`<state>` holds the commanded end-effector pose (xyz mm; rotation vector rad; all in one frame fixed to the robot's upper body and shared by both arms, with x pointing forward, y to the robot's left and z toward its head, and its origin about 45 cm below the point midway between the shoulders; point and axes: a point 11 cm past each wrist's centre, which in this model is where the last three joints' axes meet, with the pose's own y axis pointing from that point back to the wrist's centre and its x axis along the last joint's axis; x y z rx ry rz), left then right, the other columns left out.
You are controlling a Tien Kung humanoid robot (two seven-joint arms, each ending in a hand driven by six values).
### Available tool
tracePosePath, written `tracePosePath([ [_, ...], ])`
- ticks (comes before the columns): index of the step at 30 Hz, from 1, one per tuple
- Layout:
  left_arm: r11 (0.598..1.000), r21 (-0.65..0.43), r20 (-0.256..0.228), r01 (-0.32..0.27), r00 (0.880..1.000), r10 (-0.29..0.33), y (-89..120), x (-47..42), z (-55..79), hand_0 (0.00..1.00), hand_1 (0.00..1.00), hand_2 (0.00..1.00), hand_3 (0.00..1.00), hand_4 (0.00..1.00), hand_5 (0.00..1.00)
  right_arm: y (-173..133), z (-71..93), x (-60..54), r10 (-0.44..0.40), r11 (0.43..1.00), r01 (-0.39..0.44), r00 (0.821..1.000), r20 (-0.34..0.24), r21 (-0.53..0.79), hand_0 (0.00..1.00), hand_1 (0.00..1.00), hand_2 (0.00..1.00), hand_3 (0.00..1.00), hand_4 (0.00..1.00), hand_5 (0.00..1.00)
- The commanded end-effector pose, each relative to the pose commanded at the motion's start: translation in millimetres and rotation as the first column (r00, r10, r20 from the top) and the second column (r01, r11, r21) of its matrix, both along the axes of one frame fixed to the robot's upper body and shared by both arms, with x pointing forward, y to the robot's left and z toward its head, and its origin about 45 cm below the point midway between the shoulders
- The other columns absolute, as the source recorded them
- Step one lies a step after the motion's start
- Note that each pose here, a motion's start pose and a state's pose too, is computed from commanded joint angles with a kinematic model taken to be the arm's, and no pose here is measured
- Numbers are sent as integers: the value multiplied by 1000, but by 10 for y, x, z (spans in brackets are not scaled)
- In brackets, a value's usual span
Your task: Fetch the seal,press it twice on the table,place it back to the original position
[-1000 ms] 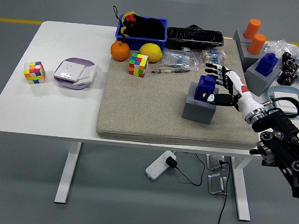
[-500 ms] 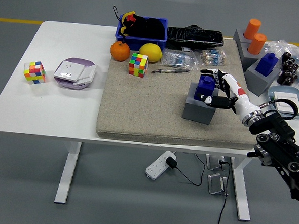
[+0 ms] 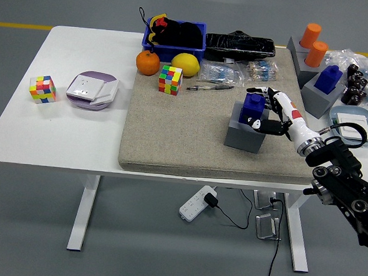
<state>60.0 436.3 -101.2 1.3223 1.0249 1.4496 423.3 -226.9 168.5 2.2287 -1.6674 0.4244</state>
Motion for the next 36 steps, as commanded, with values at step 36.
tracePosePath([
  [36,1000,7,-8,-3,1000,3,41,-47,8,720,694,685,725,641,236,-194,591,-32,-48,999,48,979,199,7,522,390,399,425,644,2],
])
